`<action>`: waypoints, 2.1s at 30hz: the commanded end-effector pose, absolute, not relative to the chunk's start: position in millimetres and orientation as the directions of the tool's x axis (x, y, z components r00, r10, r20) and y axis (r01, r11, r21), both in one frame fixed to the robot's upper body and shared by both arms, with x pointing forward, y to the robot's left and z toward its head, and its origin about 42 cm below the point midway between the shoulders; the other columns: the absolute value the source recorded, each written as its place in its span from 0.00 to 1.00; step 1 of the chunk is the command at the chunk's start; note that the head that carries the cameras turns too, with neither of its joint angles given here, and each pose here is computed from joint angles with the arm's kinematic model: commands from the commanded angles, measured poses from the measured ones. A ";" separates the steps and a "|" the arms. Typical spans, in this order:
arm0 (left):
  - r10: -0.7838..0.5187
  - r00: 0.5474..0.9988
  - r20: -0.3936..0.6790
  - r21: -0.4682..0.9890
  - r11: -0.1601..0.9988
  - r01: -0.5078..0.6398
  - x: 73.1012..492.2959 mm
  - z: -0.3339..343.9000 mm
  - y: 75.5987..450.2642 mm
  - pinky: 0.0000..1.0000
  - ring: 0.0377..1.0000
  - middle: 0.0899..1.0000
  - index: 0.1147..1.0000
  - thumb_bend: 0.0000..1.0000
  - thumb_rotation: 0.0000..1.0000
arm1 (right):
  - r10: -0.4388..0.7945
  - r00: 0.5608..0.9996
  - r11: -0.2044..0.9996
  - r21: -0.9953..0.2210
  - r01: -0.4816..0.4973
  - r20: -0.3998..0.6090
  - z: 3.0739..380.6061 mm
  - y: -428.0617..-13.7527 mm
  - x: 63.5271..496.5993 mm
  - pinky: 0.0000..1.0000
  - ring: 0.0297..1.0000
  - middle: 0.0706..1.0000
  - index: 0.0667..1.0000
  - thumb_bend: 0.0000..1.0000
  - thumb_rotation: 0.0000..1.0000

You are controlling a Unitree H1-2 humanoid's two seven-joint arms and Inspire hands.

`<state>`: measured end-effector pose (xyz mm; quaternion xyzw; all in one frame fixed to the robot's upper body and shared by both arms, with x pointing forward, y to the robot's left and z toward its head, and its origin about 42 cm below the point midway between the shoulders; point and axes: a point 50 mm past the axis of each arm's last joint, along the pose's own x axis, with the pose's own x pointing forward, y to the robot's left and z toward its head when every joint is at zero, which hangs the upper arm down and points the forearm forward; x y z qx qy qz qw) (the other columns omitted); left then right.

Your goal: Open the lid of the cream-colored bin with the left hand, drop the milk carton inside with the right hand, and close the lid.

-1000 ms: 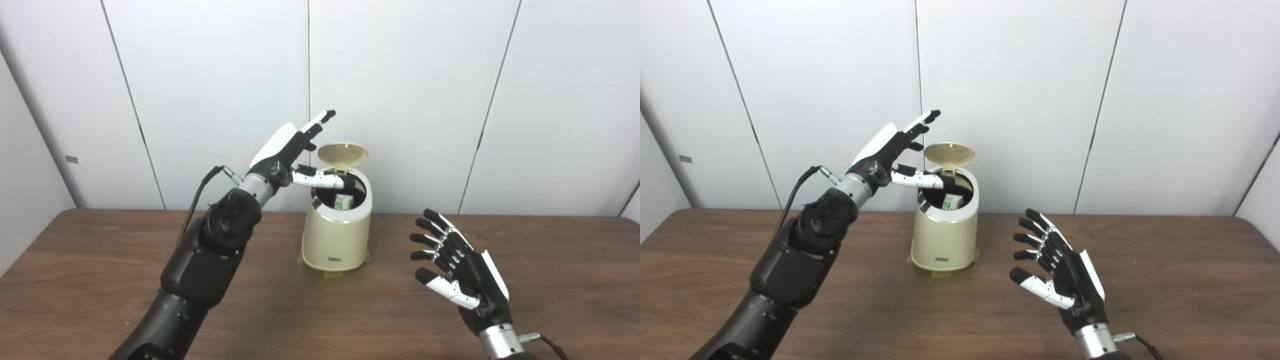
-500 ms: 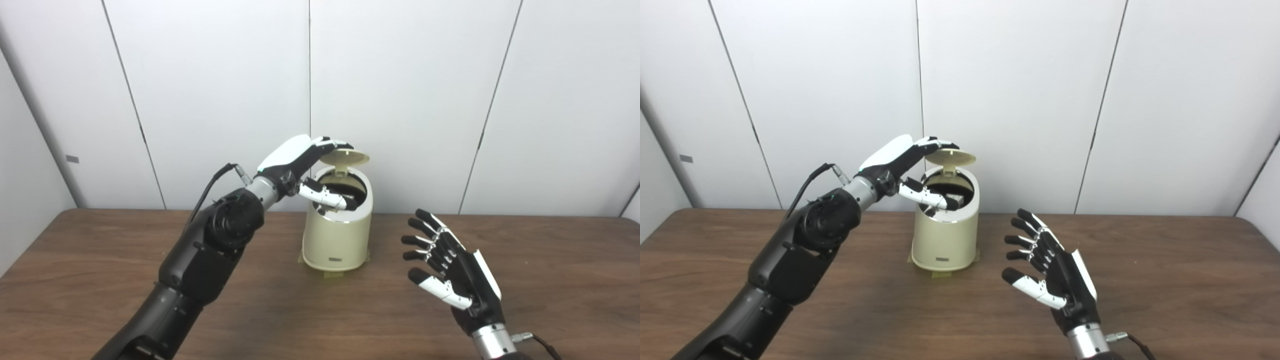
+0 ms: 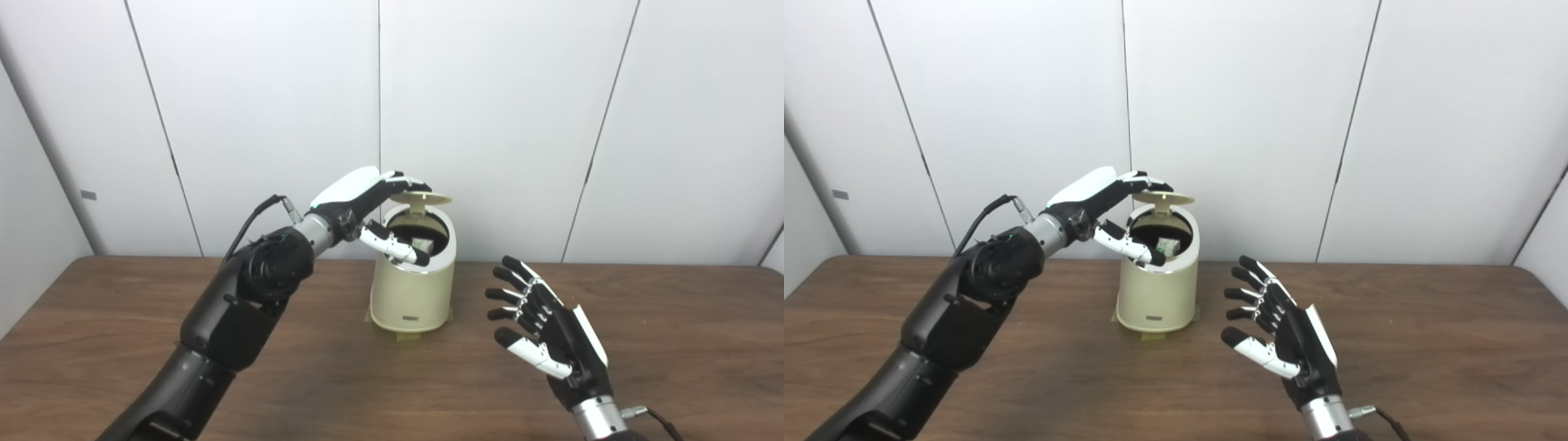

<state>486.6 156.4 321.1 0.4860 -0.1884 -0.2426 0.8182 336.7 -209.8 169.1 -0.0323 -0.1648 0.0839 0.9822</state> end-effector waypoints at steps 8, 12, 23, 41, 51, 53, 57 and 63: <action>-0.614 0.783 0.102 0.918 0.361 0.164 481.7 355.5 153.8 1.00 1.00 0.85 0.81 1.00 0.37 | 0.174 0.909 0.984 -0.097 -0.148 0.378 190.7 -205.3 339.0 0.62 0.74 0.84 0.88 0.85 0.51; -0.623 0.777 0.090 0.938 0.315 0.144 477.6 356.9 154.2 1.00 1.00 0.84 0.80 1.00 0.40 | 0.174 0.910 0.984 -0.095 -0.149 0.377 191.4 -205.8 339.0 0.61 0.74 0.84 0.88 0.85 0.51; -0.646 0.759 0.076 0.955 0.266 0.130 468.2 350.3 154.5 1.00 1.00 0.80 0.77 1.00 0.37 | 0.176 0.909 0.984 -0.103 -0.148 0.379 193.9 -203.5 337.8 0.61 0.74 0.84 0.88 0.84 0.50; -0.651 0.759 -0.001 0.980 0.149 0.129 450.3 308.6 159.0 1.00 1.00 0.76 0.74 1.00 0.47 | 0.174 0.909 0.984 -0.104 -0.145 0.380 199.7 -201.4 337.4 0.60 0.73 0.85 0.88 0.85 0.51; -0.630 0.773 -0.071 0.988 0.063 0.142 443.6 283.2 160.7 1.00 1.00 0.81 0.79 1.00 0.44 | 0.170 0.907 0.985 -0.076 -0.152 0.384 201.5 -201.0 337.0 0.59 0.73 0.84 0.88 0.83 0.47; -0.619 0.779 -0.094 0.990 0.026 0.140 443.5 278.7 160.4 1.00 1.00 0.82 0.80 1.00 0.44 | 0.169 0.908 0.986 -0.073 -0.153 0.383 202.1 -200.8 336.6 0.59 0.73 0.84 0.88 0.82 0.47; -0.605 0.786 -0.125 0.989 -0.017 0.144 443.5 271.8 160.3 1.00 1.00 0.84 0.82 1.00 0.47 | 0.169 0.908 0.986 -0.065 -0.156 0.384 202.4 -200.9 336.4 0.59 0.74 0.85 0.88 0.81 0.46; -0.600 0.793 -0.101 0.992 0.004 0.130 442.4 271.6 162.1 1.00 1.00 0.83 0.82 1.00 0.49 | 0.166 0.909 0.986 -0.059 -0.155 0.383 200.9 -201.9 337.6 0.59 0.74 0.85 0.88 0.81 0.46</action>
